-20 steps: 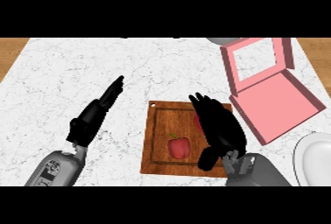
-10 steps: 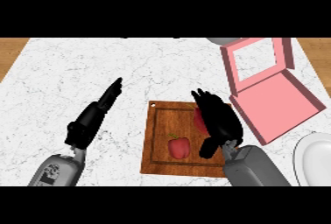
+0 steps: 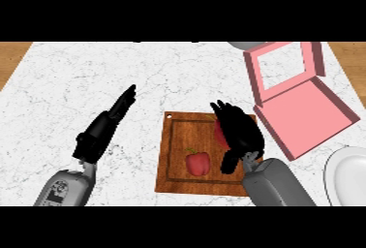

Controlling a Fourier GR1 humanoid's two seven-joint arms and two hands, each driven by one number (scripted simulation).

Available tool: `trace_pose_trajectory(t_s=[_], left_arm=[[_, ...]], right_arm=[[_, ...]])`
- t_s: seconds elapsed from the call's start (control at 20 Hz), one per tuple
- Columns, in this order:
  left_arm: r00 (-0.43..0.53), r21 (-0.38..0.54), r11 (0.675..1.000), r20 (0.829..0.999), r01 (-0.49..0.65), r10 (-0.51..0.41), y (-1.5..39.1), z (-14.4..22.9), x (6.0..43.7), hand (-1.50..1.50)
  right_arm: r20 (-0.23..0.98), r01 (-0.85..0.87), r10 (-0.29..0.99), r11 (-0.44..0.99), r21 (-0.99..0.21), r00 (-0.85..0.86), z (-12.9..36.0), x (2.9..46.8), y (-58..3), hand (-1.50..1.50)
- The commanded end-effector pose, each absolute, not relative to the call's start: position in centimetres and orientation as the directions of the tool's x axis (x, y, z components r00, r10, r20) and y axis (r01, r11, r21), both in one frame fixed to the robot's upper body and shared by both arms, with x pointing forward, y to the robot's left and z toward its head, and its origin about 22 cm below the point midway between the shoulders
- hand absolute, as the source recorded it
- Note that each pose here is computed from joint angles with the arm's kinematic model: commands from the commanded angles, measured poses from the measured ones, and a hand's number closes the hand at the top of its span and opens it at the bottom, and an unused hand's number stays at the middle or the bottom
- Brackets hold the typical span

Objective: Pick the pear from the cutting board and place it in the cardboard box

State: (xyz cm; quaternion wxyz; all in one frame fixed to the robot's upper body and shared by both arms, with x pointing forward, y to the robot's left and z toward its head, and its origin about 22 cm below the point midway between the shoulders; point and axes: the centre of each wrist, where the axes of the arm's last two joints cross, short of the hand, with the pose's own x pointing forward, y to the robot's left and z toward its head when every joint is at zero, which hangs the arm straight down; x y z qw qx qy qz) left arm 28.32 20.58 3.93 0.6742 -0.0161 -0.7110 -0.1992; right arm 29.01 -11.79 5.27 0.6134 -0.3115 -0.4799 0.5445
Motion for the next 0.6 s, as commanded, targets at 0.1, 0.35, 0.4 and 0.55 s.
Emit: trace_pose_trajectory(t_s=[0.1,0.35,0.4,0.55], left_arm=[[-0.081,0.258,0.919,0.966,0.299,-0.245,20.6,3.6,29.4,0.00],[-0.098,0.270,0.918,0.963,0.290,-0.252,21.3,4.9,28.0,0.00],[-0.099,0.266,0.918,0.964,0.293,-0.247,21.5,5.4,29.2,0.00],[-0.088,0.266,0.924,0.964,0.274,-0.251,22.3,3.2,26.6,0.00]], right_arm=[[0.235,-0.413,0.971,0.198,-0.889,-0.042,3.0,29.4,-11.9,-1.50],[0.216,-0.418,0.975,0.179,-0.891,-0.042,1.9,29.3,-11.7,-1.50],[0.210,-0.421,0.977,0.174,-0.890,-0.039,1.9,29.3,-10.5,-1.50],[0.216,-0.419,0.976,0.185,-0.889,-0.028,2.3,28.1,-10.9,-1.50]])
